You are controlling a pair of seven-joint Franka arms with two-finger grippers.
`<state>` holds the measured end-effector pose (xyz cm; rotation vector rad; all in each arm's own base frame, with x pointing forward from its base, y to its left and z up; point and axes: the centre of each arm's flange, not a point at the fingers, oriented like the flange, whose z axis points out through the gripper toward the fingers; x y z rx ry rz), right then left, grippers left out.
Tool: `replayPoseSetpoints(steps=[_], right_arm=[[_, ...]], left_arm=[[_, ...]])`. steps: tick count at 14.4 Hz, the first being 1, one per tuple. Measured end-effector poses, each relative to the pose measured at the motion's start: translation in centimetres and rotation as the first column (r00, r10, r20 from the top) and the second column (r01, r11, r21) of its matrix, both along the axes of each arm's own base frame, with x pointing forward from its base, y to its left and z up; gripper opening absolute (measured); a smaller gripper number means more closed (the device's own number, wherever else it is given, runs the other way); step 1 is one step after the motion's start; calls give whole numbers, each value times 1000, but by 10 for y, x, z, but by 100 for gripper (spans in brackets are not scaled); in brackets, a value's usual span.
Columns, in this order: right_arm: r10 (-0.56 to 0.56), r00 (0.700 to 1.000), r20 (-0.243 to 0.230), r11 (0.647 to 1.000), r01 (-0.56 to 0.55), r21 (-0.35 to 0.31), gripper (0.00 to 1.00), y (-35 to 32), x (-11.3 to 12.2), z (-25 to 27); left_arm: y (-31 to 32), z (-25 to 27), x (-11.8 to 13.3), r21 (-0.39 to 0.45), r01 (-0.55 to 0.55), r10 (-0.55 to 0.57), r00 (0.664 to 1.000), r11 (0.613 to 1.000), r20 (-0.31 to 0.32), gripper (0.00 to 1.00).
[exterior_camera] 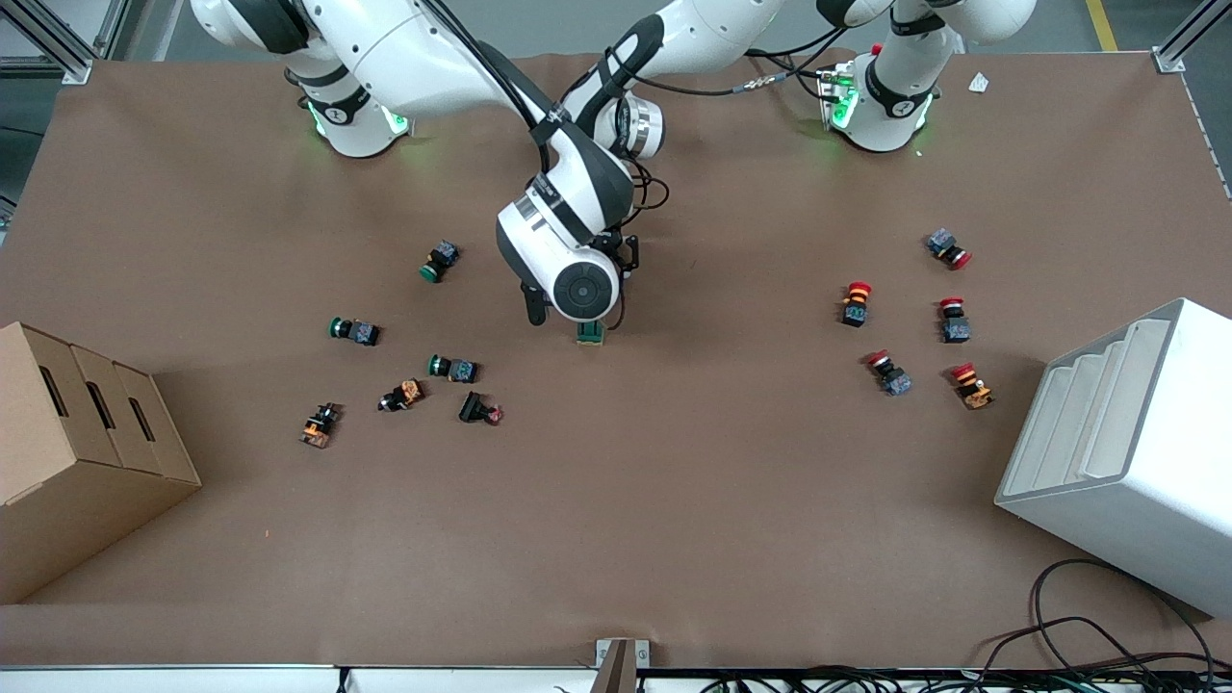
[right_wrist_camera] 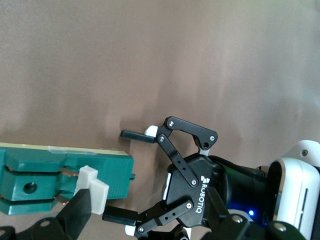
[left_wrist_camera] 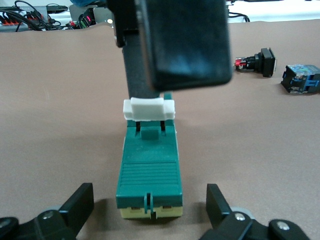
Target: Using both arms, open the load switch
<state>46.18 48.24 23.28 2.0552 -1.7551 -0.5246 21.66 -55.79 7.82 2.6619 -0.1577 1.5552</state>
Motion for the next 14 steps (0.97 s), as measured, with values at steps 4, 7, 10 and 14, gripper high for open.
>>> replayPoseSetpoints(steps=[4, 7, 10, 14], right_arm=[[11, 1000, -14, 1000, -12, -13, 100, 4, -8, -14], [13, 1000, -18, 1000, -13, -17, 100, 5, -11, -21], [12, 1000, -17, 1000, -13, -18, 100, 4, -10, -21], [119, 992, 49, 993, -118, -9, 100, -20, 20, -12]], left_arm=[[0, 0, 0, 0, 0, 0, 1000, 1000, 0, 99], [0, 0, 0, 0, 0, 0, 1000, 1000, 0, 99], [0, 0, 0, 0, 0, 0, 1000, 1000, 0, 99], [0, 0, 0, 0, 0, 0, 1000, 1000, 0, 99]])
